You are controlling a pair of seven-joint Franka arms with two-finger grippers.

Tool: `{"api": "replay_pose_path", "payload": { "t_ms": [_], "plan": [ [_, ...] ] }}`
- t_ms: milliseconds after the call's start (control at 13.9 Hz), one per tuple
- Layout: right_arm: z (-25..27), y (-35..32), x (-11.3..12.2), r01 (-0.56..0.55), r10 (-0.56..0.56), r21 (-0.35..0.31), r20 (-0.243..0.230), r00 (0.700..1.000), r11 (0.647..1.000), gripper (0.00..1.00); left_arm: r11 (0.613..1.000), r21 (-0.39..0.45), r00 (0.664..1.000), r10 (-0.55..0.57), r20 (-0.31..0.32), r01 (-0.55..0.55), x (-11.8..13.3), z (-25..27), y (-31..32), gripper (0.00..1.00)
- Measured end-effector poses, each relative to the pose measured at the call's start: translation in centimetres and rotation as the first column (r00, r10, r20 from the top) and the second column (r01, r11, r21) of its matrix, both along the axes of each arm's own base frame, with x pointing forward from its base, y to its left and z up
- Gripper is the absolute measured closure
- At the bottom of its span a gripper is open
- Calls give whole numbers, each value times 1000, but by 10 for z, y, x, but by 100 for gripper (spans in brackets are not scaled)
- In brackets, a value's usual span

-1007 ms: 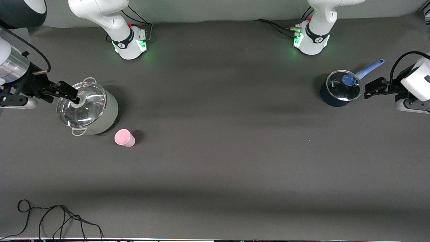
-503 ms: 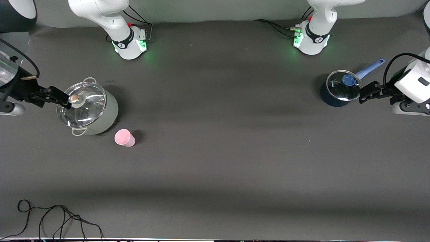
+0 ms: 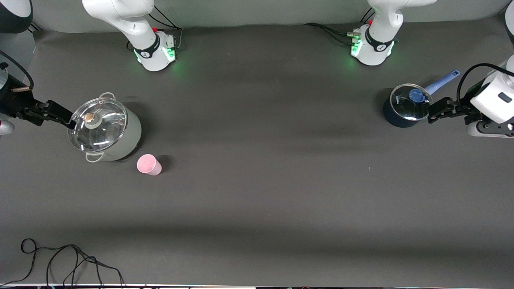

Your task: Transfer pink cup from left to right arm

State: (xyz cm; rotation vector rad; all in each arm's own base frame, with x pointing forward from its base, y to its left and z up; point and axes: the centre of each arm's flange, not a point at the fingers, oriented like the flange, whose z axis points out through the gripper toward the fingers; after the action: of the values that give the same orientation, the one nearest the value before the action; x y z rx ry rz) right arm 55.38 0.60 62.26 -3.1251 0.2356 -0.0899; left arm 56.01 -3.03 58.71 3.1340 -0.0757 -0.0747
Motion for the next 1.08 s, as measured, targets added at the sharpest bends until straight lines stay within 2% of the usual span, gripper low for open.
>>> {"api": "replay_pose_path", "payload": {
  "t_ms": [288,575,1079],
  "plan": [
    [8,1,-4,-2,2,0,15,1000,1000,0,998,2,998,71,1,-71,0,1,0,0],
    [17,3,-13,-4,4,2,26,1000,1000,0,997,3,997,80,-1,-80,0,0,0,0],
    [12,12,-23,-20,20,-1,3,1000,1000,0,997,2,997,81,6,-81,0,4,1,0]
  ]
}}
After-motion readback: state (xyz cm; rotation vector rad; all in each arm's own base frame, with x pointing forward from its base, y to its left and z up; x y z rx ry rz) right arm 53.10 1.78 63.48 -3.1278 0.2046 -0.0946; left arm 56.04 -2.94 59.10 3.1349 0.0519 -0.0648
